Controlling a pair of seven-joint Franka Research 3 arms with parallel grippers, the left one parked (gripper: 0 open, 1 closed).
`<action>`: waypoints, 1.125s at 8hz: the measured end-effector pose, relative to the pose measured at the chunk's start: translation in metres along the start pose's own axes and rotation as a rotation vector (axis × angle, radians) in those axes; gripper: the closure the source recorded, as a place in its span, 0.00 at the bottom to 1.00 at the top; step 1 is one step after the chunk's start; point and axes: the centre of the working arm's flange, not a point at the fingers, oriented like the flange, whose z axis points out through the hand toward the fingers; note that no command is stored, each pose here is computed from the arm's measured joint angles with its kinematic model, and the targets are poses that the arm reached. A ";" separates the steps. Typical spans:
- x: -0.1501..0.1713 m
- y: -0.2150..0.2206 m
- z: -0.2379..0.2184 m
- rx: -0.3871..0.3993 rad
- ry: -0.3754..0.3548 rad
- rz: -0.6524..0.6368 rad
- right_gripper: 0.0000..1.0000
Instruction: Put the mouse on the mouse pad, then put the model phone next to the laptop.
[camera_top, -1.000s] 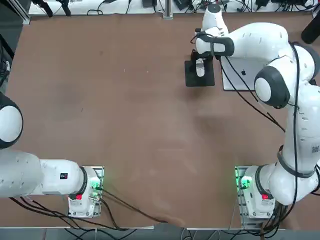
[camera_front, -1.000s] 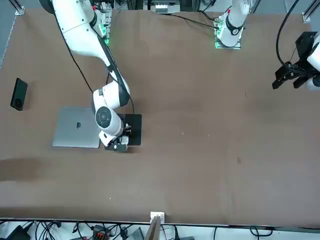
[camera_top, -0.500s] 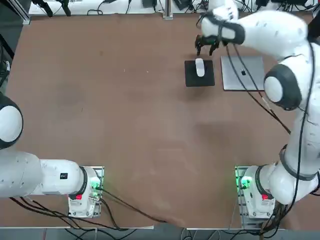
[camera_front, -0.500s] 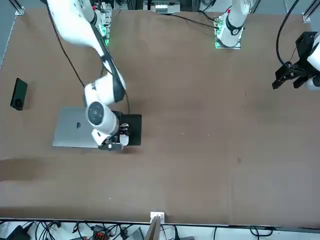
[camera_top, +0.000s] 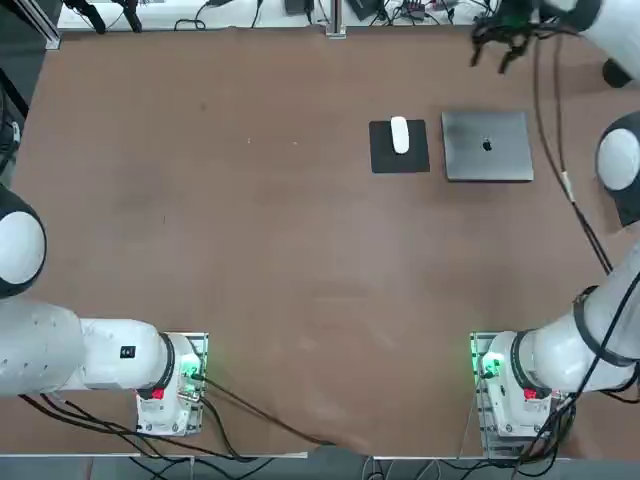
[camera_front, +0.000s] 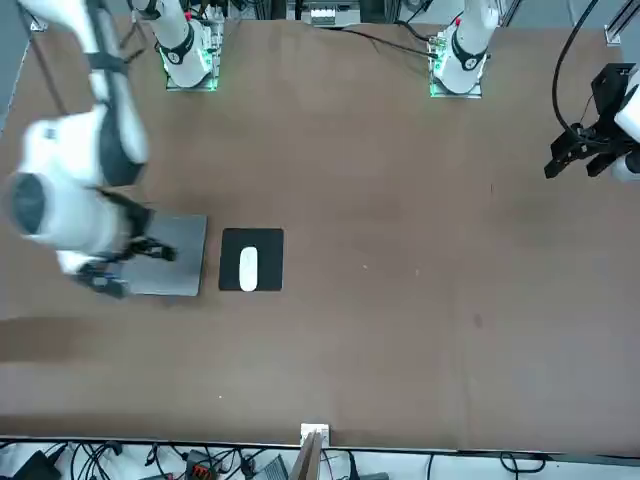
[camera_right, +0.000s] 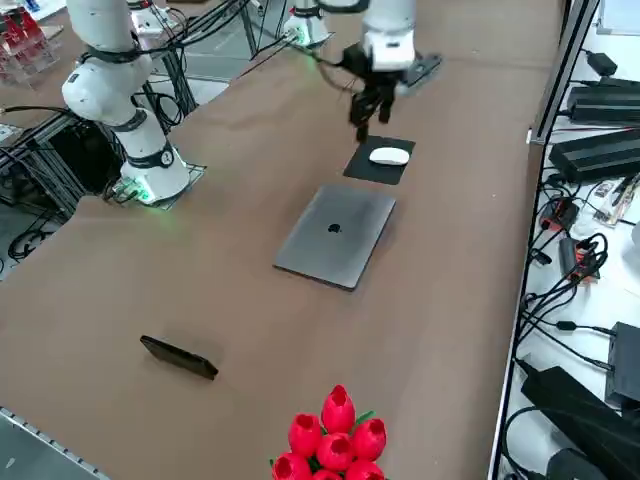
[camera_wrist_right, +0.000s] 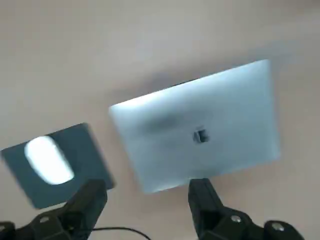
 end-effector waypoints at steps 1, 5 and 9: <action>0.020 0.066 0.006 0.008 -0.014 -0.011 0.00; 0.066 0.289 0.068 -0.004 0.032 -0.168 0.00; 0.044 0.413 0.091 -0.006 0.064 -0.209 0.00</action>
